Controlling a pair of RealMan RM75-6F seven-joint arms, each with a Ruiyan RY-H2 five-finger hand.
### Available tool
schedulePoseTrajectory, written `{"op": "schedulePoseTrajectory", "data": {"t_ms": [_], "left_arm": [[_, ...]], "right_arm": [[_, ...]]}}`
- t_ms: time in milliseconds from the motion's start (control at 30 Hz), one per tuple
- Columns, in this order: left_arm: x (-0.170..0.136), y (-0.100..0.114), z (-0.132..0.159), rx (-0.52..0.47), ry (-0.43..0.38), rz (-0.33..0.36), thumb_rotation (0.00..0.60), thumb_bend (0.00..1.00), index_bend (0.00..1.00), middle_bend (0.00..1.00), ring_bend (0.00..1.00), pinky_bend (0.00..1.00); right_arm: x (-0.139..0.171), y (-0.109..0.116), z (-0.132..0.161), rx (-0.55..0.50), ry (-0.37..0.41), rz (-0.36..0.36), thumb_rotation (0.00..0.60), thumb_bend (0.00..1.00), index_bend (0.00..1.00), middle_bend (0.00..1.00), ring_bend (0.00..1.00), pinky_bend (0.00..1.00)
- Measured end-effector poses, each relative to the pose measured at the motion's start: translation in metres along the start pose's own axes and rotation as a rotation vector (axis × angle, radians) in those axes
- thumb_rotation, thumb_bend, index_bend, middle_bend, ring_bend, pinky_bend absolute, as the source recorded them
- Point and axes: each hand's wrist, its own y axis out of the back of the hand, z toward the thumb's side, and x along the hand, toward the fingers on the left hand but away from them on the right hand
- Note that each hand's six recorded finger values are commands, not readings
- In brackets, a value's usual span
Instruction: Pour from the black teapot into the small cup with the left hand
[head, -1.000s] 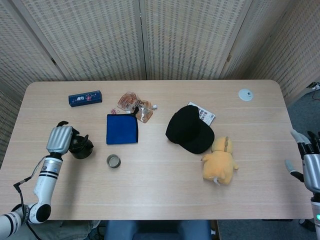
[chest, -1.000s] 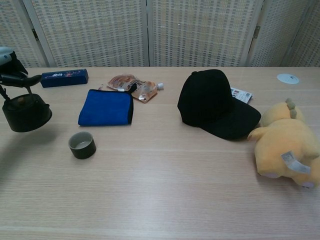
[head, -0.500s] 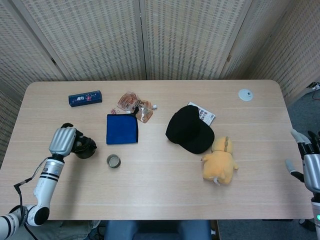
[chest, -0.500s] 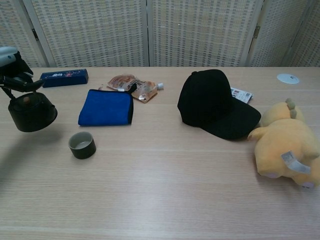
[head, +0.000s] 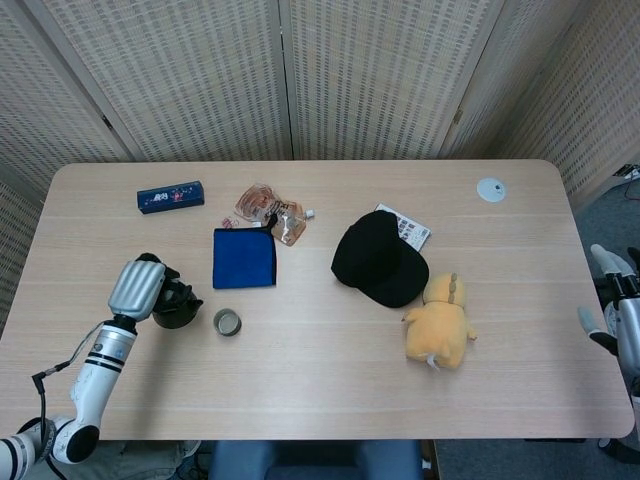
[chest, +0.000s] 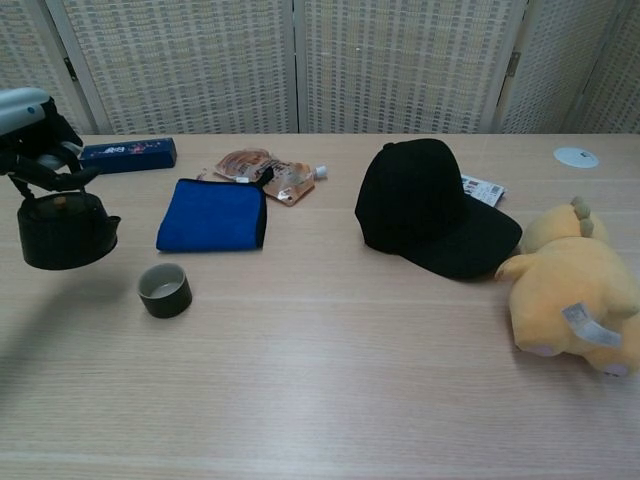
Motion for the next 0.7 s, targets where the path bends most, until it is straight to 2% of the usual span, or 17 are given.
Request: {"op": "schedulePoseTrajectory", "data": {"t_ms": [333,700], "left_arm": [[-0.0018,0.0013,0.002,0.014,-0.009,-0.002,0.506,0.4,0.91,1.0,0.93,0.51],[-0.0041,0.0001,0.0072,0.026,-0.028,-0.009,0.54,0.4,0.92,1.0,0.93,0.57]], "right_arm": [[-0.0007,-0.003,-0.0005,-0.002,0.001,0.01,0.6,0.27,0.14,0.21,0.08,0.07],[-0.0021,-0.0008,-0.0034,-0.003,-0.012,-0.005,0.6,0.27,0.14,0.21,0.08,0.07]]}}
